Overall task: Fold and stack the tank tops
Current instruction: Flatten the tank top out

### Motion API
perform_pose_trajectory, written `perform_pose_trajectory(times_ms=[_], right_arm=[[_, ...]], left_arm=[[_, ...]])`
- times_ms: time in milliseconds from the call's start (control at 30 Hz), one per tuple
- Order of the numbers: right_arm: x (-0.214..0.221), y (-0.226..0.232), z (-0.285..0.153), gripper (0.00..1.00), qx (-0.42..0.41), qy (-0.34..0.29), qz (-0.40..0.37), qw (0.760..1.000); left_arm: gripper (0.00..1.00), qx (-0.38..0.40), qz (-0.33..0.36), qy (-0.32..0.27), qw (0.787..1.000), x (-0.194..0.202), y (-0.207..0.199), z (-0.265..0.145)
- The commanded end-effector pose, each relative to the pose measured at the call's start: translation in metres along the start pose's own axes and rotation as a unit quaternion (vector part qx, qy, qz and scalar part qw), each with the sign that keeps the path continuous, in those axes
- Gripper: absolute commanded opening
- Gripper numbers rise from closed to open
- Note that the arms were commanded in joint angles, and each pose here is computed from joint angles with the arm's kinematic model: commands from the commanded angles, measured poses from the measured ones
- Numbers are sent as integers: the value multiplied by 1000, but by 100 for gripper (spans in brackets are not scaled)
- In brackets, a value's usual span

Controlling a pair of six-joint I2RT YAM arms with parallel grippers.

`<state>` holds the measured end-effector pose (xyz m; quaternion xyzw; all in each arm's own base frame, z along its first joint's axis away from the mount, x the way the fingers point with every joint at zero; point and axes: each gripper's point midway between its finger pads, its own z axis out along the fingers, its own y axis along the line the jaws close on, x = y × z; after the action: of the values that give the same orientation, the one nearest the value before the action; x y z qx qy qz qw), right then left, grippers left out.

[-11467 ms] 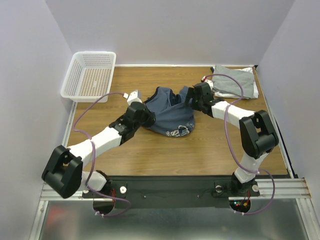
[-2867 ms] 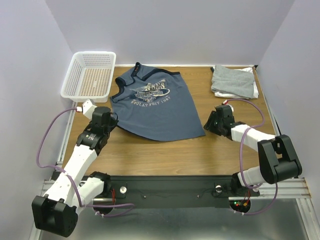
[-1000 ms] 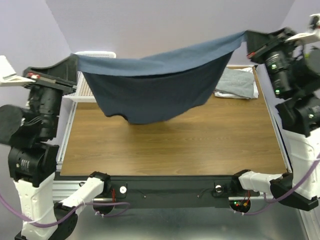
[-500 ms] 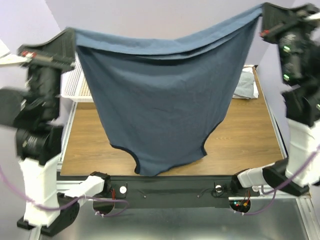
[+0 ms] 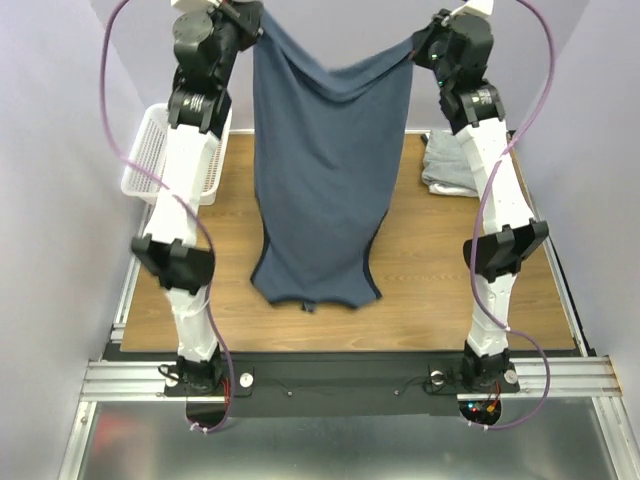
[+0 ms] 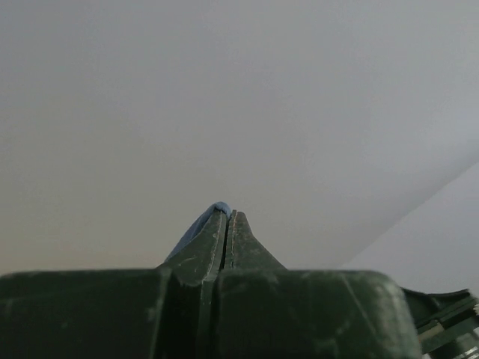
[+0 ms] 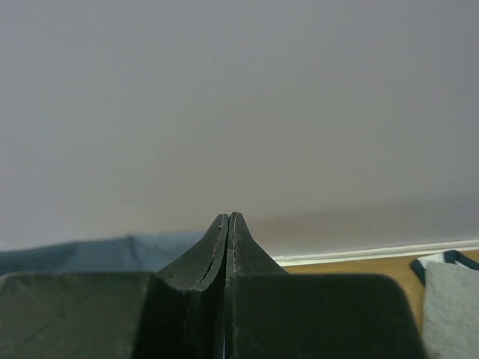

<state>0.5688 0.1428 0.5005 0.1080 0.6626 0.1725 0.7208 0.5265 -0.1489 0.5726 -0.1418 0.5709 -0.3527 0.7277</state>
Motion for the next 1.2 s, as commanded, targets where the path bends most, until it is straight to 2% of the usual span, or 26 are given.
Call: perform_pose_trajectory(times_ms=[0,100,233,333,433,467,500,533,567,600,633,667,700,733,767,800,833,867,900,933,1033,1067,1167], right_arm=[[-156,-2,-44,0,-50,-190,54,979],[-194,-2,-68,0,-60,-240,57,967],[-227,3,-110,0,-66,-276,56,957],[-205,-5,-104,0,-57,-249,54,965],[-167,-15,-95,0,-48,-201,61,977],[-167,-16,-107,0,-48,-197,64,977],[-124,-31,-95,0,-28,-151,64,986],[-106,-38,-95,1,-22,-131,71,989],[-93,-43,-99,0,-16,-117,74,990],[-53,-58,-105,0,-1,-74,79,994],[-36,-63,-112,0,4,-57,84,995],[-10,-71,-118,0,11,-30,86,996],[-6,-72,-137,0,8,-25,93,995],[58,-95,-145,1,32,38,96,994],[85,-99,-157,0,29,68,112,991],[106,-103,-169,1,32,89,125,988],[158,-121,-194,0,52,140,141,979],[179,-124,-207,0,50,164,150,974],[221,-139,-232,0,70,207,163,962],[236,-145,-242,0,79,223,166,957],[281,-162,-275,0,110,277,177,938],[304,-170,-294,0,122,303,183,927],[331,-183,-322,0,151,336,186,911]], left_arm=[[0,158,12,-121,980,-109,-95,-33],[0,193,23,-156,968,-135,-106,-53],[0,193,55,-177,964,-152,-113,-73],[0,179,59,-161,969,-141,-101,-76],[0,159,49,-120,979,-112,-80,-74],[0,145,41,-96,984,-92,-64,-78],[0,141,33,-81,986,-77,-55,-81],[0,117,8,-40,992,-33,-21,-79],[0,115,-3,-33,993,-27,-19,-93],[0,109,-32,-13,994,-10,-10,-100],[0,67,-51,38,996,42,31,-109],[0,59,-65,49,995,53,36,-126],[0,42,-84,69,993,74,50,-138],[0,28,-101,91,990,97,60,-151],[0,-13,-127,126,984,138,90,-181],[0,-33,-139,143,979,160,102,-197],[0,-47,-147,161,975,181,109,-215],[0,-88,-153,200,964,220,136,-246],[0,-100,-159,213,959,232,136,-266],[0,-131,-159,243,948,260,153,-293],[0,-167,-174,271,932,285,160,-330],[0,-193,-170,297,919,302,169,-352],[0,-243,-174,332,895,322,185,-385]])
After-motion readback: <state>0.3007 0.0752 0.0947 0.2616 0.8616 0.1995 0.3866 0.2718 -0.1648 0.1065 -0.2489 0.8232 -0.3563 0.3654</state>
